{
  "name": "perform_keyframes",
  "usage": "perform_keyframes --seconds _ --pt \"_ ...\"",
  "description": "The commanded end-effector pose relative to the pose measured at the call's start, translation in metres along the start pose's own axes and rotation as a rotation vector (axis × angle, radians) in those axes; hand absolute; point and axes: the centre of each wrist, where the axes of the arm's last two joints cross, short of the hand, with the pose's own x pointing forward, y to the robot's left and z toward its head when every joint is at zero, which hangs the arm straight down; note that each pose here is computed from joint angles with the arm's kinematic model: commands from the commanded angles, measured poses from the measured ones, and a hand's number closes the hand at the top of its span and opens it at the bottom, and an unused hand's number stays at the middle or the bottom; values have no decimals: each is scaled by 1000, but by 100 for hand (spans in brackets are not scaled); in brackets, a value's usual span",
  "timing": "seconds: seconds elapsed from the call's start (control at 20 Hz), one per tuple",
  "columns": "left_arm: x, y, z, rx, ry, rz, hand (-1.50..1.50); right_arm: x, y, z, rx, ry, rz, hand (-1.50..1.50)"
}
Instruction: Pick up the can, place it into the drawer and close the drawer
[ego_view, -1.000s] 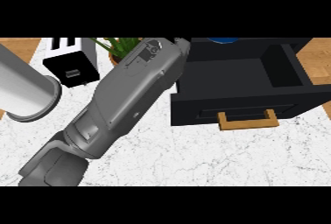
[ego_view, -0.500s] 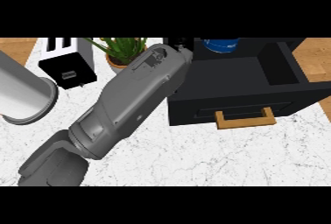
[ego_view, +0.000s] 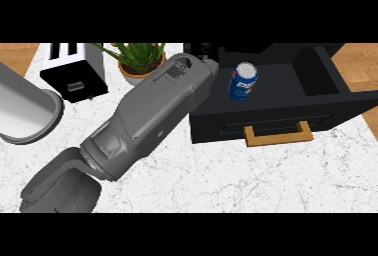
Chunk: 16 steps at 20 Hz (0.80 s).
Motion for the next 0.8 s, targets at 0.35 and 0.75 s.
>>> perform_keyframes --seconds 0.35,0.75 --pt "-18 6 0 49 -8 3 -150 6 10 3 14 -13 -10 -150" --pt "-2 -3 5 32 -51 91 -150 36 7 -15 107 -208 309 -150"
